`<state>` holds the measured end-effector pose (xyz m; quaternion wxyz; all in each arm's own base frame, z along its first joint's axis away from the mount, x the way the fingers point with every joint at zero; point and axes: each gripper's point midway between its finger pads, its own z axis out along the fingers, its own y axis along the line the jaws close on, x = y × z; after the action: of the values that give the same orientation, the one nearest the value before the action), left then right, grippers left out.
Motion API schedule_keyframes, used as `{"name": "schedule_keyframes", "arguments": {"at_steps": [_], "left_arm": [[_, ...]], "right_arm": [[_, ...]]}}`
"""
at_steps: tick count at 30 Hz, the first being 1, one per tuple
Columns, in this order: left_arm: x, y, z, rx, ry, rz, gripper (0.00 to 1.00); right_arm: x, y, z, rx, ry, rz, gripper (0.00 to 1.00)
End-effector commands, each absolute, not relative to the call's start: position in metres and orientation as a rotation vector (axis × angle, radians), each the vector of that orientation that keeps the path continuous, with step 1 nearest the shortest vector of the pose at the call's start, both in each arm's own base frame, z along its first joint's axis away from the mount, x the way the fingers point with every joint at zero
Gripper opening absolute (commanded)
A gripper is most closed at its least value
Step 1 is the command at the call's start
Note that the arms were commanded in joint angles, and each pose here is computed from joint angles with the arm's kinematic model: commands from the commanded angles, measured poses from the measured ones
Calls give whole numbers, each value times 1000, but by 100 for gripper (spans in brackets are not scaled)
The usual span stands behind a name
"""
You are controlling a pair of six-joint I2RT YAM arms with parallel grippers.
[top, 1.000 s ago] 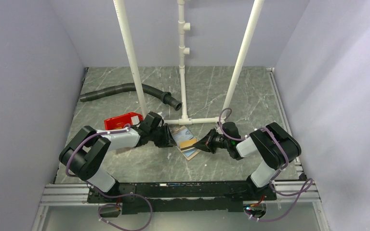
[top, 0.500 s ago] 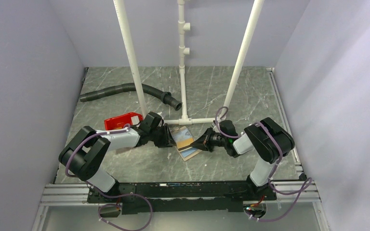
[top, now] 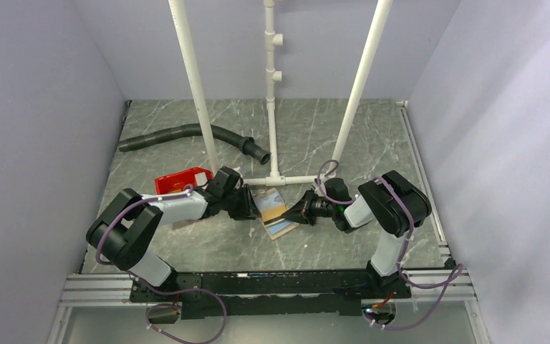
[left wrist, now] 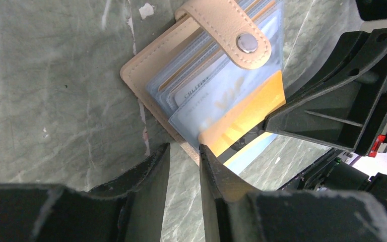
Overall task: Put the credit cards into the card holder
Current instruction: Insert the credit card into the card holder.
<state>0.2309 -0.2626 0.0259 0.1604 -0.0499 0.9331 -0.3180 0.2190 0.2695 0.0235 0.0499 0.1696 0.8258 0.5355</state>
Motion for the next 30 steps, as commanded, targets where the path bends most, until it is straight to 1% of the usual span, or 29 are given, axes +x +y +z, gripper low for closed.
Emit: {"name": "schedule_keyframes", "arguments": {"at_steps": [1,6,9,14,17,19,25,30], "left_arm": [[232,-261,33,-128,2641,-894,34],[232,-262,35,-122,2634,-910,35],[234,-265,48,-85,2602,-931,39],[252,-263,91,5,2488,-895,48],[264,-264,105,52,2451,-860,50],[271,-267,102,66,2451,-843,48],[286,-272,73,64,2492,-784,38],[287,-264,50,52,2538,-701,35]], "right_arm": [[221,273,18,464,2551,1627,0],[230,271,19,423,2552,1589,0],[232,270,19,424,2555,1582,0],[227,268,13,461,2581,1577,1],[225,266,12,482,2590,1561,1],[224,265,11,494,2594,1552,2],[235,267,11,465,2578,1530,5],[248,270,16,408,2568,1489,8]]}}
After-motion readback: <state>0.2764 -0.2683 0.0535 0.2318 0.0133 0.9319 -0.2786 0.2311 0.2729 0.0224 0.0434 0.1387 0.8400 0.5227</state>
